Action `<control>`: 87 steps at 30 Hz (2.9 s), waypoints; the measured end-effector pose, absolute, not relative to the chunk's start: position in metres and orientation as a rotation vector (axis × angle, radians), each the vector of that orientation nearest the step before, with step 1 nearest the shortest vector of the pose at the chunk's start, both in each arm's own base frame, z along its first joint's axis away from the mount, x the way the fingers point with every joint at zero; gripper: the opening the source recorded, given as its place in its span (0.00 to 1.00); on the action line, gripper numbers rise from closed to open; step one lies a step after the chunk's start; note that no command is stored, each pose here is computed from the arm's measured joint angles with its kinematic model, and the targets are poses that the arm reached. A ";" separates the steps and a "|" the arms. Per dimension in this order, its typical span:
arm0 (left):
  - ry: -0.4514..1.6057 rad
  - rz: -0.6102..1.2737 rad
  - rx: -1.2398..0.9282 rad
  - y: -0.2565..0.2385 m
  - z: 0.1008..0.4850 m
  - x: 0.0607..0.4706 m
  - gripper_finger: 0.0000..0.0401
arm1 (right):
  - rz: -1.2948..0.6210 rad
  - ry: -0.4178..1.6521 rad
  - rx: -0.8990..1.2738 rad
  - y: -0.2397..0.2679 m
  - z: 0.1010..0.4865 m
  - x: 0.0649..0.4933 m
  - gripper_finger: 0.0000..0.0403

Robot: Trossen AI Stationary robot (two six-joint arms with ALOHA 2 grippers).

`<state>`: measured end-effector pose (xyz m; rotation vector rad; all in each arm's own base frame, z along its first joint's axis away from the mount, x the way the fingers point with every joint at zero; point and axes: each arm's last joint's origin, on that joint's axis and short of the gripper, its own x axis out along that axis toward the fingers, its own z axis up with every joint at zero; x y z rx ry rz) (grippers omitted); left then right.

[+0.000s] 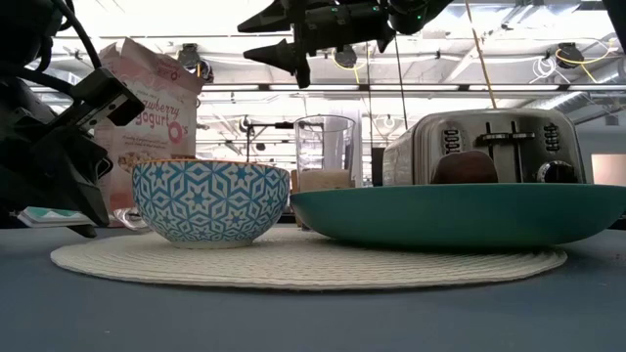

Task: Arrange a breakfast setting
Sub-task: Put the green patterned spoon on the white table mat to the left side of the orange bowl, then return to Home Position

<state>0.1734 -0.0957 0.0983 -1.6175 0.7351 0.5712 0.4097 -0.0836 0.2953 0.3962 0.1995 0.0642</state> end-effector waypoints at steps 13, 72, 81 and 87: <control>0.737 0.620 -1.650 -0.089 0.097 0.175 0.25 | 0.064 0.199 0.396 -0.084 0.295 0.410 0.52; 0.600 0.294 -1.642 -0.096 0.125 0.185 0.34 | 0.065 0.202 0.397 -0.083 0.295 0.410 0.52; 0.427 0.156 -1.600 -0.098 0.142 0.192 0.34 | 0.065 0.199 0.396 -0.084 0.296 0.410 0.52; 0.309 0.095 -1.519 -0.094 0.161 0.188 0.34 | 0.110 0.201 0.399 -0.083 0.296 0.410 0.52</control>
